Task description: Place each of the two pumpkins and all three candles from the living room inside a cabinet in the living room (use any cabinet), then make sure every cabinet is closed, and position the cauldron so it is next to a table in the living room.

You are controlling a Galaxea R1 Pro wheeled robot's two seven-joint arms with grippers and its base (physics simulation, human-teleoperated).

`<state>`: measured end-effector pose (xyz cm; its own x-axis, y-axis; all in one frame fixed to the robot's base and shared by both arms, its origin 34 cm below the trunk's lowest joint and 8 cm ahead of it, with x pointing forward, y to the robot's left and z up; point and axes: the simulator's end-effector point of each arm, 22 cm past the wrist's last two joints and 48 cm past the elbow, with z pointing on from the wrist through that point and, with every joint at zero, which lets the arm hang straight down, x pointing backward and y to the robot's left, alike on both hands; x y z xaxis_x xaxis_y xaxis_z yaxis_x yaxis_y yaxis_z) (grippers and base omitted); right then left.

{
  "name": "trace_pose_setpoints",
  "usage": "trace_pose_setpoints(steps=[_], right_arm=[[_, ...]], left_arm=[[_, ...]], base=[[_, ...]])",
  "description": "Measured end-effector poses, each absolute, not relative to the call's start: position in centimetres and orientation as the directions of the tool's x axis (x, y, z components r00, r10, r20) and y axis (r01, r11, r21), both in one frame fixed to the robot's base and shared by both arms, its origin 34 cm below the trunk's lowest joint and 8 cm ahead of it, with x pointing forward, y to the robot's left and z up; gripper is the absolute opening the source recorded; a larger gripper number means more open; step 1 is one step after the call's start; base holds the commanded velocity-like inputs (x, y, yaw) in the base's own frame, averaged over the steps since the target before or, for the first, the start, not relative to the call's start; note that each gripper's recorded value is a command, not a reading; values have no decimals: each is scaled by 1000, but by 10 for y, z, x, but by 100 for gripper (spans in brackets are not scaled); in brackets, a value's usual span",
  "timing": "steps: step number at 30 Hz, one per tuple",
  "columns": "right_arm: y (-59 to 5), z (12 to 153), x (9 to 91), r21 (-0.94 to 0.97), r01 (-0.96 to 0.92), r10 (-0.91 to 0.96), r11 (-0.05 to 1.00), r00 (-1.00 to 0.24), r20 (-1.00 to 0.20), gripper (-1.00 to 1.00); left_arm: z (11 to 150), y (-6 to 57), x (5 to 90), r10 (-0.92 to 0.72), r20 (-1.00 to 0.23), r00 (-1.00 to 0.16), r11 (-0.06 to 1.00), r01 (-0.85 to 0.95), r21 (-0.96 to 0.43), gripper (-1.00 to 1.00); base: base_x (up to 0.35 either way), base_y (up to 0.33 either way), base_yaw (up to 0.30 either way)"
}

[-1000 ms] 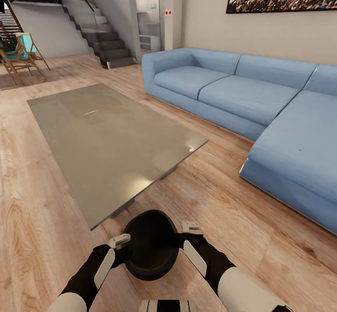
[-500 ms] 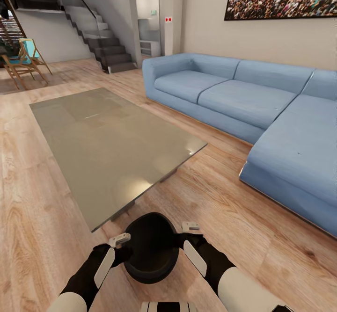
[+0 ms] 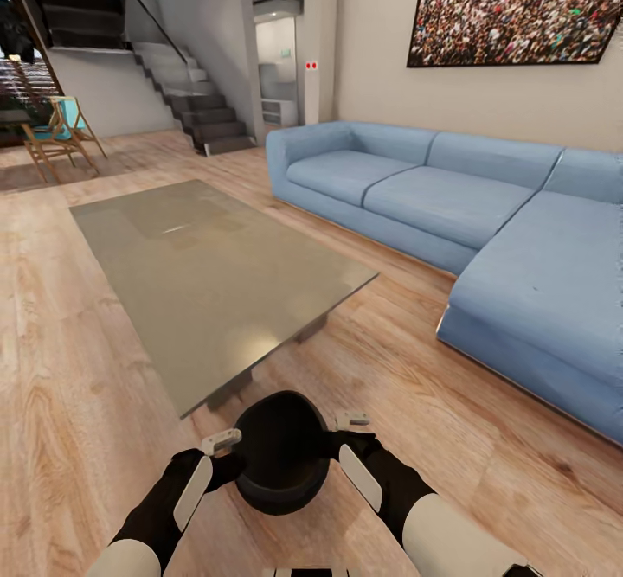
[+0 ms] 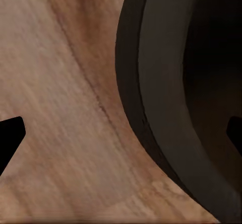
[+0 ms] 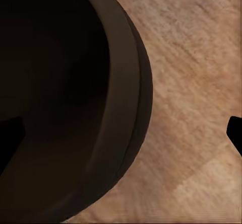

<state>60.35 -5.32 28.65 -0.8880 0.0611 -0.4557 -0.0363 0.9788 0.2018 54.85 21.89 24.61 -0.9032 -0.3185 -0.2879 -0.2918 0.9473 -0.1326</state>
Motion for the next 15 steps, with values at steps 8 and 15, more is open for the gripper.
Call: trace_pose_setpoints(steps=[8,15], right_arm=[[-53,305,610,200,-43,60,979,-873,-485,100],[-54,321,616,198,-48,61,979,-858,-510,100]], left_arm=[[262,219,557,-318,-317,-894,947,-287,-142,100],[277,219,563,-318,-342,-884,947,-283,-149,100]], base=[[-162,18,0],[-78,9,0]])
